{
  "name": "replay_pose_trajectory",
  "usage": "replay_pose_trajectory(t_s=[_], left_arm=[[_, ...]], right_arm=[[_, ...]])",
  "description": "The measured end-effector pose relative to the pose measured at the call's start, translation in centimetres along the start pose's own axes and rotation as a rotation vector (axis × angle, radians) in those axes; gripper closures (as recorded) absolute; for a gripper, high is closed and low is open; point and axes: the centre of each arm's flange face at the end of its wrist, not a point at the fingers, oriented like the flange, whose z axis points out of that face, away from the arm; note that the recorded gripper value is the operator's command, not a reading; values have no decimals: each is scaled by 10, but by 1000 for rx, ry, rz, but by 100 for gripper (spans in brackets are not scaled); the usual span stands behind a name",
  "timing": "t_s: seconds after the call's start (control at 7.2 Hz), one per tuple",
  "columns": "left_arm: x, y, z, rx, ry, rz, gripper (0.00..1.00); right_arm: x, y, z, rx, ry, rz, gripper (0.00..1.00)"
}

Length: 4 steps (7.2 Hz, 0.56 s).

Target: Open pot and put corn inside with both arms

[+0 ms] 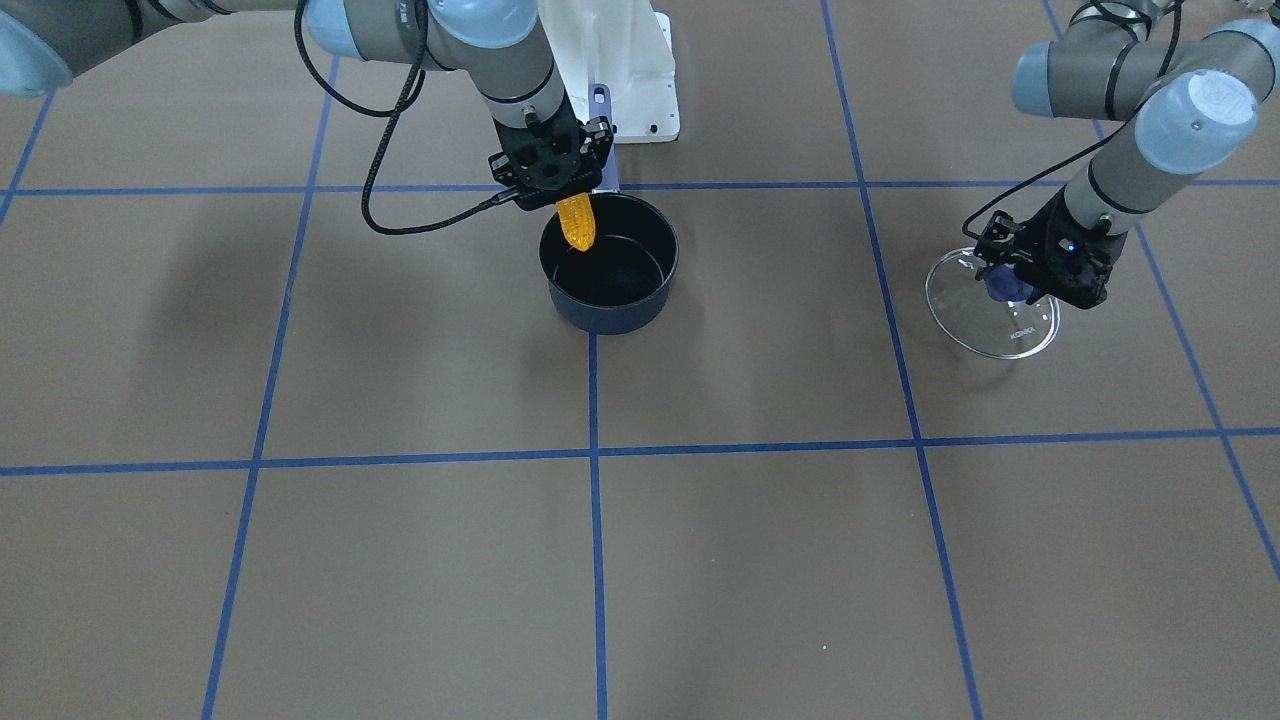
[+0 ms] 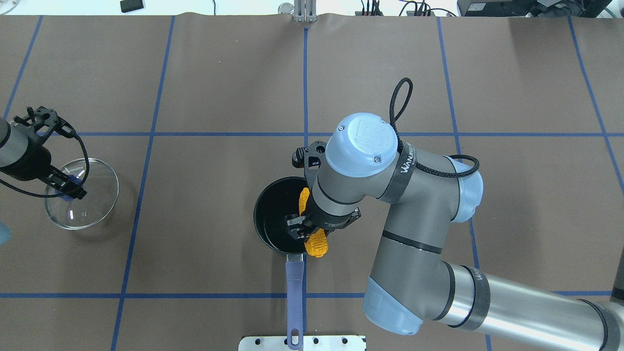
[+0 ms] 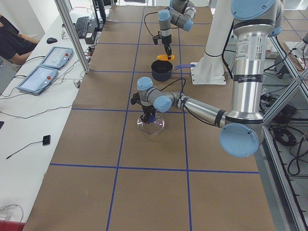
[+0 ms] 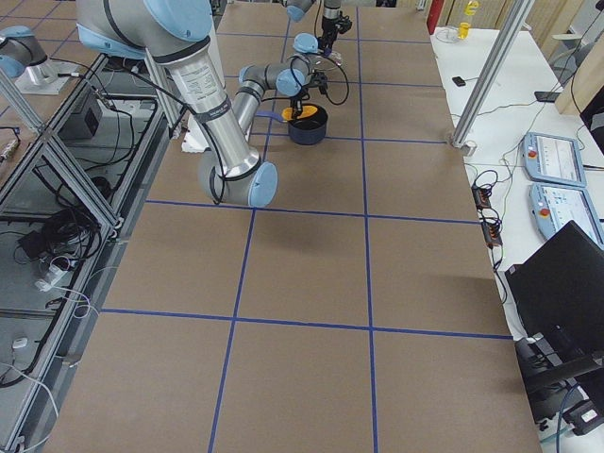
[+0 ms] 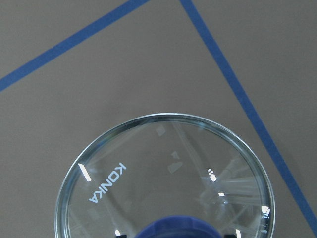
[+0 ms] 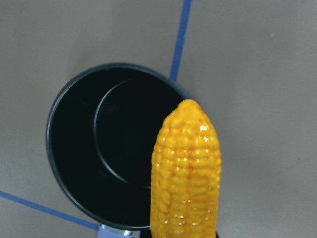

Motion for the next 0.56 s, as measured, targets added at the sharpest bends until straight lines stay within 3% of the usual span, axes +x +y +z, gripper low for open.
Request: replay_pose_trajectory(t_s=[0.56], left_arm=[[19,-62,0,-6,20,-49,39]], right_arm=[[-11,-4,19,-3,0,-3,42]])
